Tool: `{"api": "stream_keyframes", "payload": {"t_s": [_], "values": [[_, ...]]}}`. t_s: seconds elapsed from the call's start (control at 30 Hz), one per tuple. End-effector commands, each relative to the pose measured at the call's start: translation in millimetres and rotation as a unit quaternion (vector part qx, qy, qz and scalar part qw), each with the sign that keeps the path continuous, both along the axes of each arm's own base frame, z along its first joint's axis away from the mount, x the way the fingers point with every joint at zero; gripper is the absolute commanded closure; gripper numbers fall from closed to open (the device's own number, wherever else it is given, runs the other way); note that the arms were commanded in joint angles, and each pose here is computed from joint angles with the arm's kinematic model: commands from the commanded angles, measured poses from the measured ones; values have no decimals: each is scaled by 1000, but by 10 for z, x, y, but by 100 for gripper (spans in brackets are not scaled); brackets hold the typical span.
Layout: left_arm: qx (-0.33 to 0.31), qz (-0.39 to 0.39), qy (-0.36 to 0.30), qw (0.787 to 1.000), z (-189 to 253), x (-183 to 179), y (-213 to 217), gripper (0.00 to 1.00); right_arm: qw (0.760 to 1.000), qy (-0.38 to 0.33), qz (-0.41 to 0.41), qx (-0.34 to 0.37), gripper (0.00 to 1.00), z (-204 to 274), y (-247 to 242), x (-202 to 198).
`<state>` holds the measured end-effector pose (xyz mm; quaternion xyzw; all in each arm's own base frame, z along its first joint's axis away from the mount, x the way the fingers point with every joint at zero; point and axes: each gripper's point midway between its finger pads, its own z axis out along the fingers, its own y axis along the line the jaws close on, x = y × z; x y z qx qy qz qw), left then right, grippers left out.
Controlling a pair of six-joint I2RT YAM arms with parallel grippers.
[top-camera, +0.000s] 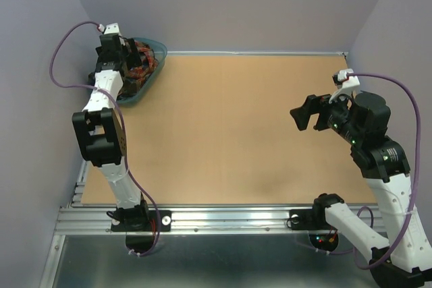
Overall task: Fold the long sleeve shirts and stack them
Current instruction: Grab the shirt from the pile
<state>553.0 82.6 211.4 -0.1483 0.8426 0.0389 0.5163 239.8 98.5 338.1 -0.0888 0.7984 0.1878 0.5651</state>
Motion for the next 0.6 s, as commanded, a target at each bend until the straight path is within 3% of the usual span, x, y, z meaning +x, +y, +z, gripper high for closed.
{"api": "stream_keyframes", "payload": {"t_s": [0.0,0.57], "values": [[25,-39,-29,999,197,-45,-64,6,1000,-25,-2,-5,0,55,-11,28],[23,-23,-18,999,-109,-51,115,6,1000,-20,14,2,0,56,51,18]]}}
